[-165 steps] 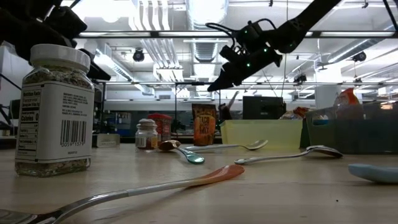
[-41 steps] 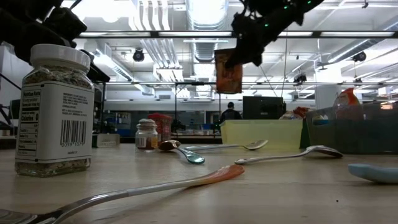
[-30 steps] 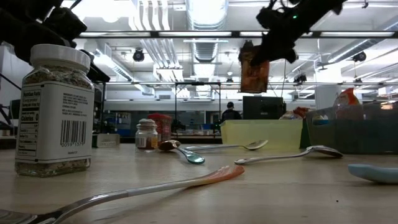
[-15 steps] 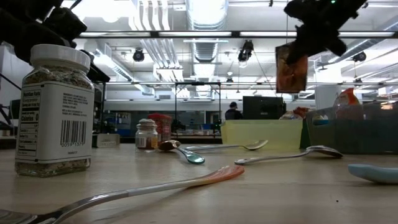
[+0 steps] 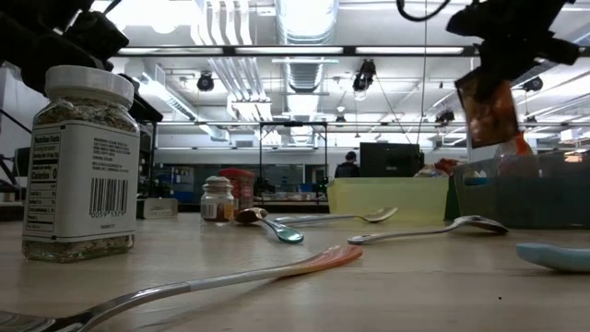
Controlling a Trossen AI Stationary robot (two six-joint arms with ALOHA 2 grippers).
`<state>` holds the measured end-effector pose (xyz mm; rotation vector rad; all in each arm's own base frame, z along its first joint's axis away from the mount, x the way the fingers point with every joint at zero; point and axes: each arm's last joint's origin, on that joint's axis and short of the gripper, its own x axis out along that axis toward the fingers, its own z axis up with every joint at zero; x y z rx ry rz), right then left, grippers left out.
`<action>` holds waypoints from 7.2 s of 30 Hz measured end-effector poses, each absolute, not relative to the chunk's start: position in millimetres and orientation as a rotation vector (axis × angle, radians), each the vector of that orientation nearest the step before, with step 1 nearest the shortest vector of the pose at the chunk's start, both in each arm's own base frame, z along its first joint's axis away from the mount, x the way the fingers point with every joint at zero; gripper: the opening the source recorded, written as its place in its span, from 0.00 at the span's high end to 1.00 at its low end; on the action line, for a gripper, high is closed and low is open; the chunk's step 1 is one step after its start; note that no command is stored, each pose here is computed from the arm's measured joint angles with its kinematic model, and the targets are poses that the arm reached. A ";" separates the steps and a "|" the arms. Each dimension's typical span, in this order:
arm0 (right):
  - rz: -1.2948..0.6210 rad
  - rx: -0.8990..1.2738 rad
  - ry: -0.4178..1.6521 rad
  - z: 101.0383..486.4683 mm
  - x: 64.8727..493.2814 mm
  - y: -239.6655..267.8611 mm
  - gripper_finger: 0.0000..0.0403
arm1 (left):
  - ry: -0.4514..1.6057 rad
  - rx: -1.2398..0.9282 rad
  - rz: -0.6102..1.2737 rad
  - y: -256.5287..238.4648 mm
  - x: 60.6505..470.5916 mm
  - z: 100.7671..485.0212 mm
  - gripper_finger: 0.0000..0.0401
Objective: Pick & Place Food Item
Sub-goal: Put the orange seasoning bag into the black bin, then put the red seasoning can into the black bin
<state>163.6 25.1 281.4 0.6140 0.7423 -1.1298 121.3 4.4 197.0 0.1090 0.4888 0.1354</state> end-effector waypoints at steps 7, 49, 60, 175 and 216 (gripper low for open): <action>-1.325 0.621 0.786 266.5 157.3 41.0 0.96 | 0.489 0.109 0.135 4.4 121.3 196.9 0.15; -1.671 0.467 0.687 175.2 161.5 61.9 0.90 | 0.489 0.109 0.135 4.4 121.2 196.9 0.15; -1.666 0.463 0.692 175.6 158.6 61.2 0.69 | 0.489 0.109 0.136 4.4 121.2 197.0 0.15; 0.130 -0.624 0.722 272.2 359.6 -66.0 0.68 | 0.490 0.109 0.136 4.4 121.2 196.9 0.15; 0.343 -0.670 0.644 274.8 405.0 -118.3 0.14 | 0.514 0.111 0.134 4.4 120.1 194.9 0.15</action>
